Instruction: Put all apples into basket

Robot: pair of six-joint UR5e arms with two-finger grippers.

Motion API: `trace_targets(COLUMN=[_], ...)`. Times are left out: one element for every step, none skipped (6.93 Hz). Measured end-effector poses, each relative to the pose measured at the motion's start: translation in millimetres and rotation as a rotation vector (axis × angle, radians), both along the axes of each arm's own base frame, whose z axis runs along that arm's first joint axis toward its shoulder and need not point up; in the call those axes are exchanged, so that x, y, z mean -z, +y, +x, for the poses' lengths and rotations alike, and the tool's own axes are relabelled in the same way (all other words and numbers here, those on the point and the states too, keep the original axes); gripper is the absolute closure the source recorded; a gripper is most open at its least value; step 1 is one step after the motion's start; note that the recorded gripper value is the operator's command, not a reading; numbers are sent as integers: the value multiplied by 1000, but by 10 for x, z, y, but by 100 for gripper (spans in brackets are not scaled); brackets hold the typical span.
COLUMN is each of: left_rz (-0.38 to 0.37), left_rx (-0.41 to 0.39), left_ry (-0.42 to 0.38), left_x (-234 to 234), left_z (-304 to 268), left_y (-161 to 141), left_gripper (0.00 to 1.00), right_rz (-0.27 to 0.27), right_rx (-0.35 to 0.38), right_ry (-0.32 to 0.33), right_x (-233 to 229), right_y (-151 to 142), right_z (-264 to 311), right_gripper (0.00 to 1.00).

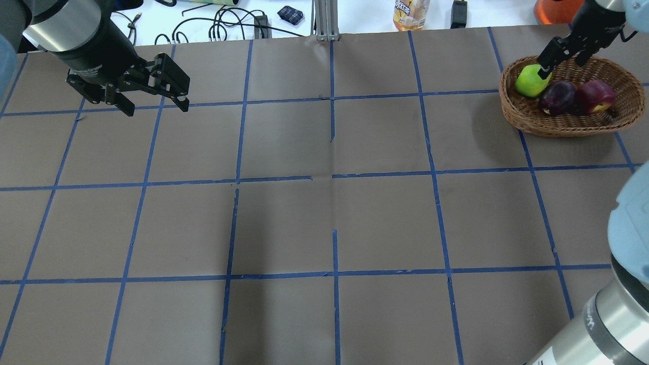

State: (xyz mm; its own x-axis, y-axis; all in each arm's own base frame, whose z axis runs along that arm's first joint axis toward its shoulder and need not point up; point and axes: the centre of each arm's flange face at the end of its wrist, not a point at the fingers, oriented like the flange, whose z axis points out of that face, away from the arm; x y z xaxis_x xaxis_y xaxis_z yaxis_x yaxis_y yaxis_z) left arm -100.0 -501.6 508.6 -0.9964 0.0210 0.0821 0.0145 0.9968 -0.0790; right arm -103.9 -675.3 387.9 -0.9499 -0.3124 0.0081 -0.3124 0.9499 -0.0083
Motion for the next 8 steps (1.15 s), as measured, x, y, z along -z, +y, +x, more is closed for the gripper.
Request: trace_targets(left_rz=[-3, -7, -13, -22, -32, -43, -50, -53], left_rx=[-1, -2, -4, -5, -7, -8, -7, -7], left_ry=[-1, -1, -2, -2, -3, -4, -4, -3], left_x=[10, 11, 15, 37, 80, 119, 146, 154], left_z=[6, 16, 27, 33, 43, 53, 58, 60], left_y=[-16, -32, -52, -95, -167, -234, -277, -292], left_gripper=[0, 0, 0, 0, 0, 0, 0, 0], right_rz=[6, 21, 29, 36, 39, 35, 31, 28], right_rx=[43, 117, 198, 238, 280, 331, 354, 361], right_ry=[-22, -60, -71, -64, -49, -28, -8, -1], right_x=[-433, -815, -1052, -1146, -1171, -1180, -1188, -1201], right_y=[240, 511, 709, 848, 989, 1096, 1156, 1198], right_z=[289, 758, 1295, 1881, 2441, 2781, 2901, 2927], right_gripper=[0, 0, 0, 0, 0, 0, 13, 12])
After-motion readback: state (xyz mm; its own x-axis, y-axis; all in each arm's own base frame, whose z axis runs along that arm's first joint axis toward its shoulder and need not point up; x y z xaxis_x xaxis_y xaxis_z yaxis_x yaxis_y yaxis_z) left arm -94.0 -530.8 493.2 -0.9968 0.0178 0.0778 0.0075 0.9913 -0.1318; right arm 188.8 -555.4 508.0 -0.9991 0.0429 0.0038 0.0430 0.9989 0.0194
